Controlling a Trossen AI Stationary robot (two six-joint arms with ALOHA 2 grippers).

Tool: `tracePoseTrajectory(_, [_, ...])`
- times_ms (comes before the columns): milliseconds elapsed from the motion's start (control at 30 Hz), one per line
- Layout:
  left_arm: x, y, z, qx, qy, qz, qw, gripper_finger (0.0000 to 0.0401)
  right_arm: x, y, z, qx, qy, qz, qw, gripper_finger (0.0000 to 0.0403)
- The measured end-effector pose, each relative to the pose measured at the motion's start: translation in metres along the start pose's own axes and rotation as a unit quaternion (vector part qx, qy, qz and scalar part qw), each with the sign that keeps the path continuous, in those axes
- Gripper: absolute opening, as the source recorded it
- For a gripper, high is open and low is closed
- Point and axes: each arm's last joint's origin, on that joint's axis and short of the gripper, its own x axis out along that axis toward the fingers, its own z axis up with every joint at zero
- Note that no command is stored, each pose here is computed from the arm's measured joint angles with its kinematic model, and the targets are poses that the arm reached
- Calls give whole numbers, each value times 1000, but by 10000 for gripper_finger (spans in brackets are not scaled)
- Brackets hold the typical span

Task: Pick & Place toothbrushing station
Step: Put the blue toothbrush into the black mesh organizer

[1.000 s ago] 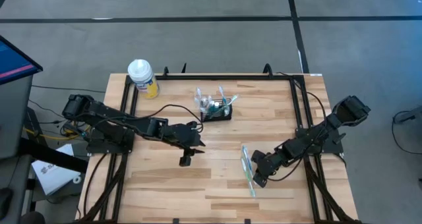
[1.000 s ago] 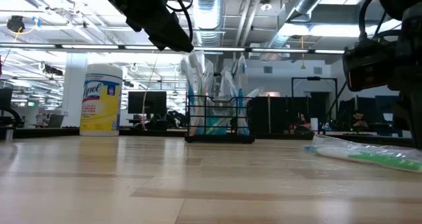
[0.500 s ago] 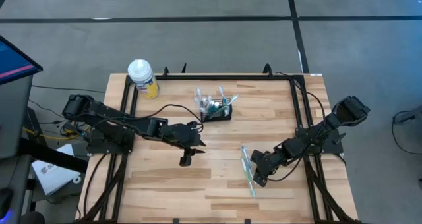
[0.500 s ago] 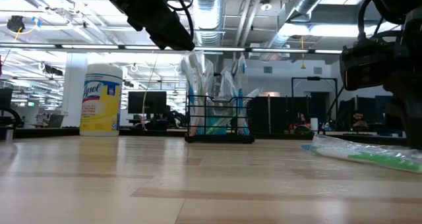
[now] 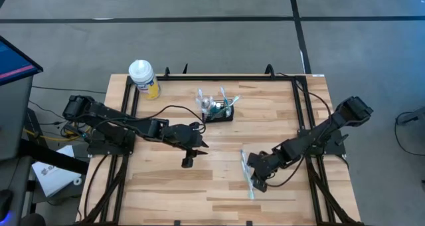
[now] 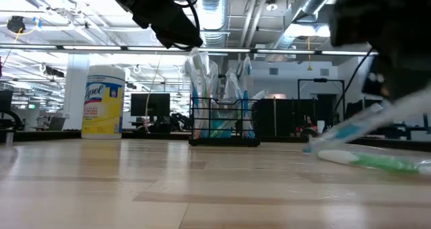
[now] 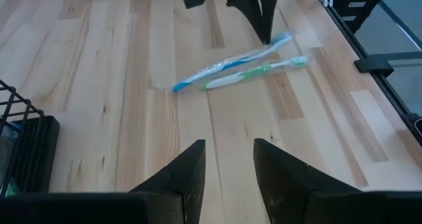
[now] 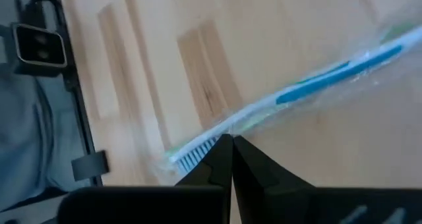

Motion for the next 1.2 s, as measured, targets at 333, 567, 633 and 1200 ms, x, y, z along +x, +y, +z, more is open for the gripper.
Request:
tracePoseTrajectory(333, [-1, -15, 5, 56, -32, -18, 998, 122, -34, 31, 47, -103, -66, -14, 992, 0])
tracePoseTrajectory(567, [-4, -34, 7, 118, -54, -42, 991, 122, -48, 35, 69, -131, -106, -14, 986, 0])
tracePoseTrajectory(633, [-4, -37, 8, 122, -60, -46, 990, 122, -51, 37, 74, -139, -118, -12, 983, 0])
tracePoseTrajectory(1200, [-5, -41, 10, 120, -73, -52, 989, 122, -17, 36, 52, -72, -14, -7, 997, 0])
